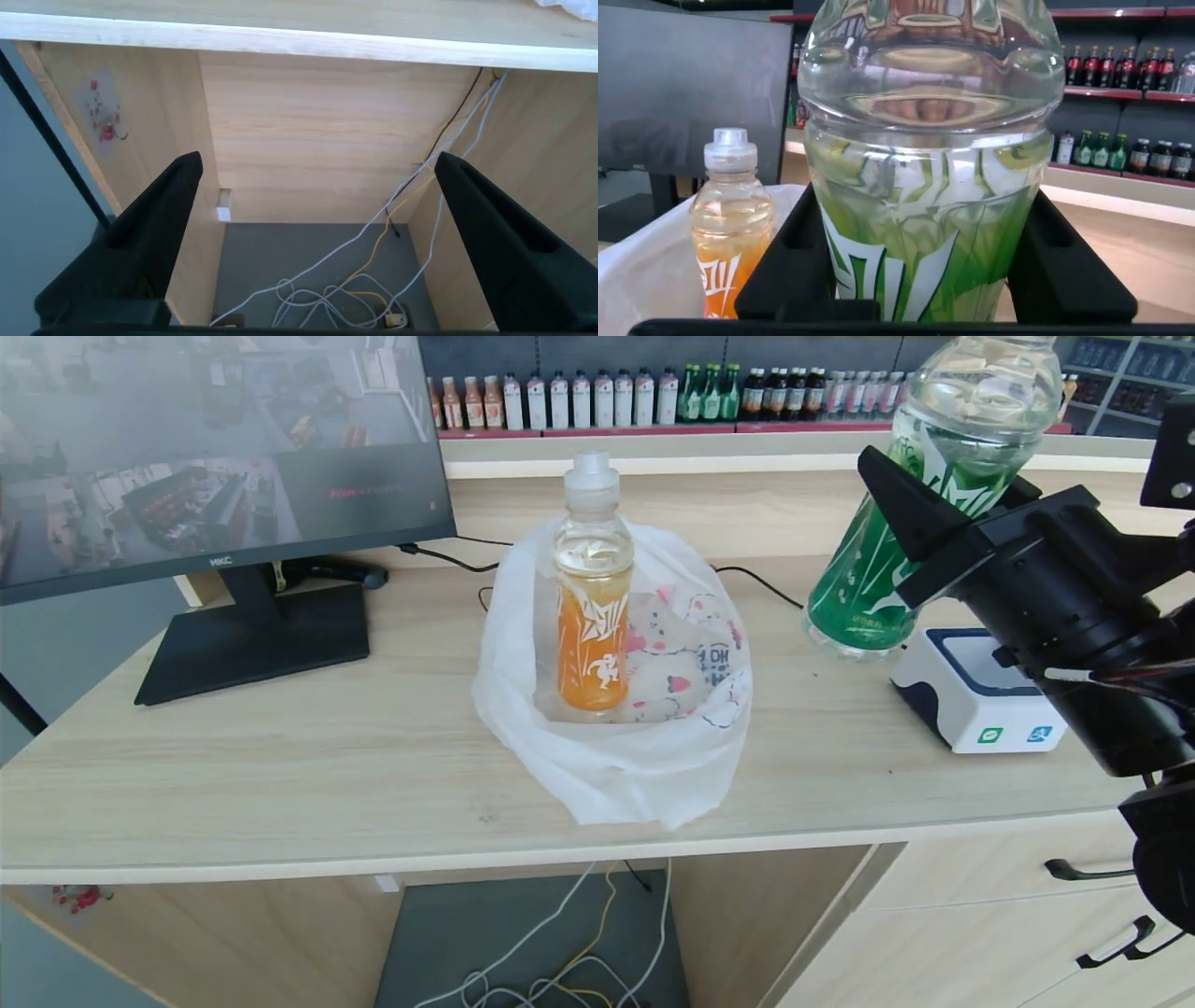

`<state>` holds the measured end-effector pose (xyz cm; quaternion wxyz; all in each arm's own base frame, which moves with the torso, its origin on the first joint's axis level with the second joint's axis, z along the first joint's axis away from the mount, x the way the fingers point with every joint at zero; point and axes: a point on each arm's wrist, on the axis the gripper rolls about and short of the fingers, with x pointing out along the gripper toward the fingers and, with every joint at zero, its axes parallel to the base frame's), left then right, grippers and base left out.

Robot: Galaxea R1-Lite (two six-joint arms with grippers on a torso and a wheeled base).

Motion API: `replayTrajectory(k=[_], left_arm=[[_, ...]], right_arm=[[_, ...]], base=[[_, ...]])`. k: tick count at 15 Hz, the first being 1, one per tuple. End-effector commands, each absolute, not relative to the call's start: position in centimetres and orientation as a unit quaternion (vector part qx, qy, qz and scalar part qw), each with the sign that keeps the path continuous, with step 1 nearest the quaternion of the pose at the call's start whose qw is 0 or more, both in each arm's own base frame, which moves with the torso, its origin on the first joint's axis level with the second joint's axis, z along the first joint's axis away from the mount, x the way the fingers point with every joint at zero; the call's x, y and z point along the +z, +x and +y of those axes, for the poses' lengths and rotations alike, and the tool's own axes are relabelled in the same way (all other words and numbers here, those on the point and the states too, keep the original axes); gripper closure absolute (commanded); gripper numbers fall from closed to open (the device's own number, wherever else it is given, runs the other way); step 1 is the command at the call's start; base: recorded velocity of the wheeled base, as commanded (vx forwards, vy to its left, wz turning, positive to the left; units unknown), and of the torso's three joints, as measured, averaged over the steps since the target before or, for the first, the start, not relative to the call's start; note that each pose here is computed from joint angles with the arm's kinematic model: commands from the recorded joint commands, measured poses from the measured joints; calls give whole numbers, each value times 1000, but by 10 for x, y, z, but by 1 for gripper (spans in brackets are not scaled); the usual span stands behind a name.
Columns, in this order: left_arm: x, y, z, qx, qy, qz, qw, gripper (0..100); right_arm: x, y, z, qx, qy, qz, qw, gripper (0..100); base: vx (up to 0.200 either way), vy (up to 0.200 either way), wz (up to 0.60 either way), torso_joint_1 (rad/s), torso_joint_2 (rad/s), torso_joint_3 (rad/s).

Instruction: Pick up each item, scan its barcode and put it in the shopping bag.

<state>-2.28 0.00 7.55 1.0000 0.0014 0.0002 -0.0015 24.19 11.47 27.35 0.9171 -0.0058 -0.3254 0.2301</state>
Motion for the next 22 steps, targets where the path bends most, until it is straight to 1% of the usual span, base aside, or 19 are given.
replayTrajectory(k=[1, 7, 9, 15, 22], left_arm=[[75, -23, 0, -2, 2, 0, 1000, 0], [75, -23, 0, -2, 2, 0, 1000, 0], [75, -23, 0, -2, 2, 0, 1000, 0], [75, -23, 0, -2, 2, 0, 1000, 0], [75, -23, 0, -2, 2, 0, 1000, 0]], right_arm=[[274, 242, 114, 229, -6, -326, 917, 100], [275, 254, 123, 236, -4, -331, 914, 100], [270, 258, 133, 248, -1, -323, 913, 100], [257, 282, 145, 251, -4, -309, 917, 100], [250, 296, 152, 252, -5, -303, 919, 100]], base=[[0, 0, 0, 0, 0, 0], [0, 0, 0, 0, 0, 0], [0, 0, 0, 0, 0, 0], [0, 0, 0, 0, 0, 0], [0, 0, 0, 0, 0, 0]])
